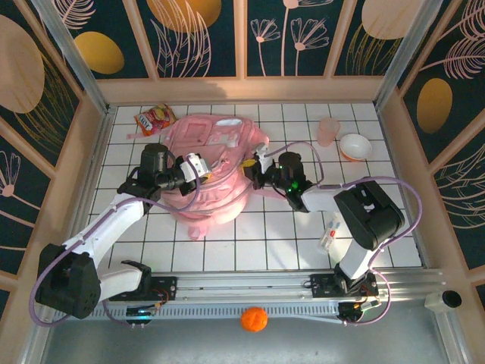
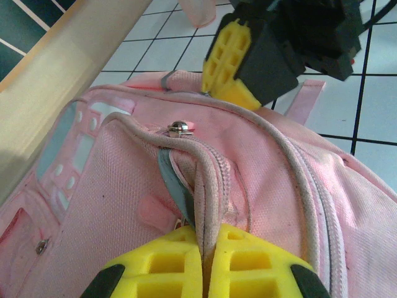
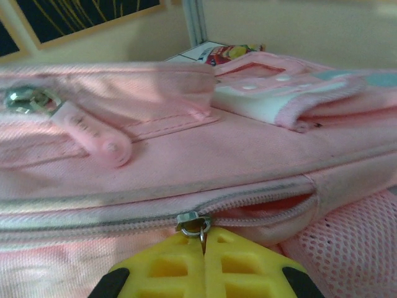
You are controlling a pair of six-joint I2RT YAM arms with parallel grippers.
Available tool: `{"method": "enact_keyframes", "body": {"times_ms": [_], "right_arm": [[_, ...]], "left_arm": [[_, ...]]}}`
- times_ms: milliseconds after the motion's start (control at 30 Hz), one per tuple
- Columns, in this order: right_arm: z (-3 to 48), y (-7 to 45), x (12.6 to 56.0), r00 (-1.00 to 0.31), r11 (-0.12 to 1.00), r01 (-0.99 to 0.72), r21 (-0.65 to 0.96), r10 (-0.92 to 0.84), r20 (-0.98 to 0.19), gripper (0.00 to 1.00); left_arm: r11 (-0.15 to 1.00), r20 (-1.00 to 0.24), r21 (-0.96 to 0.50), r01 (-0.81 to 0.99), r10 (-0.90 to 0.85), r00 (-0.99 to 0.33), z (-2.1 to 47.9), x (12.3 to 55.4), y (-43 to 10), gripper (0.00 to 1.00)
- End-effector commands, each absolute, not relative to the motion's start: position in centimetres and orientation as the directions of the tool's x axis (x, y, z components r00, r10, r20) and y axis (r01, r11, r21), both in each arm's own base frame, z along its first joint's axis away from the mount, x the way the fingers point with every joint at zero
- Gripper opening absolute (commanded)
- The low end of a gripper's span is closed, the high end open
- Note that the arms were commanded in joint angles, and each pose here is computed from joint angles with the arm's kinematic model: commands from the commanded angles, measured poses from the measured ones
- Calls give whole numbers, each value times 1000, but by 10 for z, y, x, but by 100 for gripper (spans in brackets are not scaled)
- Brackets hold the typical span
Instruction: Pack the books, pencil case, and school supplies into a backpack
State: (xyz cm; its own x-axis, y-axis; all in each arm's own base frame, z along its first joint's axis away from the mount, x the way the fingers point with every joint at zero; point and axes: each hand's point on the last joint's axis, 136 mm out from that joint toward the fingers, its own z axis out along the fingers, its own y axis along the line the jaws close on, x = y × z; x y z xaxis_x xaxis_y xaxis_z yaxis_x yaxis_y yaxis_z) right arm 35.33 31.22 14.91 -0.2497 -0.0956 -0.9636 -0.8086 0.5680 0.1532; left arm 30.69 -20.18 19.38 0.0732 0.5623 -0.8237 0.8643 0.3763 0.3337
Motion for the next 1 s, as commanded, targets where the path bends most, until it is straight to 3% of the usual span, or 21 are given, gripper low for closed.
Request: {"method": "enact_keyframes", "body": {"times_ms": [0, 300, 600, 967], "right_arm": [[139, 266, 406, -345, 753, -617, 227, 1, -939, 0], [130, 249, 424, -433, 779, -547, 306, 50, -900, 0], [106, 278, 365, -544, 667, -695, 269, -244, -803, 0], [116, 292, 349, -738, 653, -616, 442, -281, -613, 0]], "left_arm": [[301, -826, 434, 849, 510, 241, 230, 296, -212, 0], [296, -799, 452, 841, 554, 235, 224, 297, -206, 0], [375, -756, 472, 798, 637, 147, 214, 321, -190, 0], [346, -744, 479, 807, 647, 164, 211, 316, -191, 0]]}}
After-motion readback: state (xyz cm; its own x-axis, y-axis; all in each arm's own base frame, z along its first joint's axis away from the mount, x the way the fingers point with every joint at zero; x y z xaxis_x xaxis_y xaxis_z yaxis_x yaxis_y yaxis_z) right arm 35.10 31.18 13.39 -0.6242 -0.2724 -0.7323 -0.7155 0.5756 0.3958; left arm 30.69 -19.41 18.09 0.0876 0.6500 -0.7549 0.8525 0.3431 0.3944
